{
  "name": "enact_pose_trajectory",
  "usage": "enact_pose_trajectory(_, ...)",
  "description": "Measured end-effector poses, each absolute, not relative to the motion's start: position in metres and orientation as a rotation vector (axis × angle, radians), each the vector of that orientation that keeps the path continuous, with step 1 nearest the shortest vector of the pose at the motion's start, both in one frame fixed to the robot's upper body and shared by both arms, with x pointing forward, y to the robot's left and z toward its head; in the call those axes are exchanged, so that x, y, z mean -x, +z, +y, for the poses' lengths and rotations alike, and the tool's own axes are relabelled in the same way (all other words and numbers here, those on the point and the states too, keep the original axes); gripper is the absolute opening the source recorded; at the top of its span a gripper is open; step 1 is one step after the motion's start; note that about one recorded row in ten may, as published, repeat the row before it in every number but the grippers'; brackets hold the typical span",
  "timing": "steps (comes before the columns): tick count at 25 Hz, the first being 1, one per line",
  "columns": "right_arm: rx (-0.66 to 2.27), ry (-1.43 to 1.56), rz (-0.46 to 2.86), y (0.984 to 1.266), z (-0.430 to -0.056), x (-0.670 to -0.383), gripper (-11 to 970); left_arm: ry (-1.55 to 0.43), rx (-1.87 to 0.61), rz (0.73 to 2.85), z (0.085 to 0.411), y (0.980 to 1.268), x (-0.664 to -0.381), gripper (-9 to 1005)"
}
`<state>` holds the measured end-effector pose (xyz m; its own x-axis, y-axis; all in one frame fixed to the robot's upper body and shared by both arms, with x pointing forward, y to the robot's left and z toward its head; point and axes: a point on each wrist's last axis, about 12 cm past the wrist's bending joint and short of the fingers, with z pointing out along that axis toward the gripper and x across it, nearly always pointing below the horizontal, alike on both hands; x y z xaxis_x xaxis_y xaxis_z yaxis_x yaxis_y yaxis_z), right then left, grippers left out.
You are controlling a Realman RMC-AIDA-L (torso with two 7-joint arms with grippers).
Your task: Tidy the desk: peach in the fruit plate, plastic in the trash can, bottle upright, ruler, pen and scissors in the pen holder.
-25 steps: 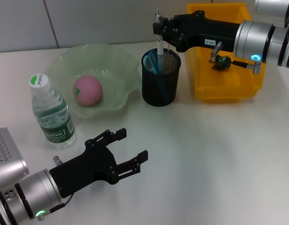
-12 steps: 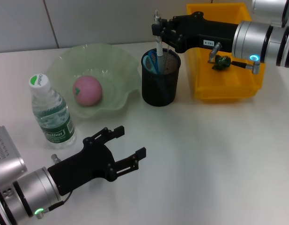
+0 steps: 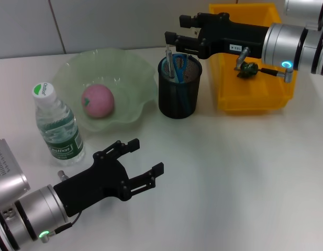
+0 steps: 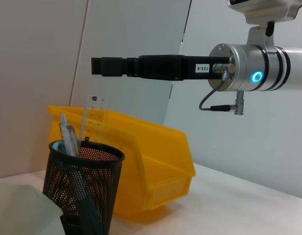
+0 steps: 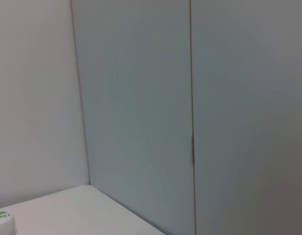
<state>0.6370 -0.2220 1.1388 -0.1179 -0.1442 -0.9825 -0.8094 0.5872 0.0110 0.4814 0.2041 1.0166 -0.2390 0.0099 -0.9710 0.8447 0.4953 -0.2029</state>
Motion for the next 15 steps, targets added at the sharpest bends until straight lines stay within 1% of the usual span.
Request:
enact_pose_trajectory(1, 0.812, 0.691, 1.615, 1.139, -0.222, -0.637, 495, -0.937, -0.747, 1.627, 0.204, 1.017, -0.481, 844)
enact_pose_trajectory(5, 0.768, 0.712, 1.593, 1.141, -0.226, -0.635, 547, -0.937, -0.747, 1.627, 0.204, 1.017, -0.481, 844)
enact_pose_trajectory(9, 0.715, 0.771, 1.543, 1.143, -0.232, -0.627, 599, -0.936, -0.748, 1.626, 0.204, 1.016, -0.481, 844)
enact_pose_trajectory(11, 0.710, 0.847, 1.531, 1.144, -0.237, -0.617, 599, -0.943, -0.747, 1.622, 0.206, 1.017, -0.480, 844)
enact_pose_trajectory(12, 0.710, 0.847, 1.531, 1.144, -0.237, -0.617, 600, -0.946, -0.747, 1.620, 0.207, 1.018, -0.480, 844)
enact_pose_trajectory(15, 0.711, 0.929, 1.518, 1.144, -0.247, -0.601, 600, -0.962, -0.745, 1.610, 0.209, 1.020, -0.480, 844)
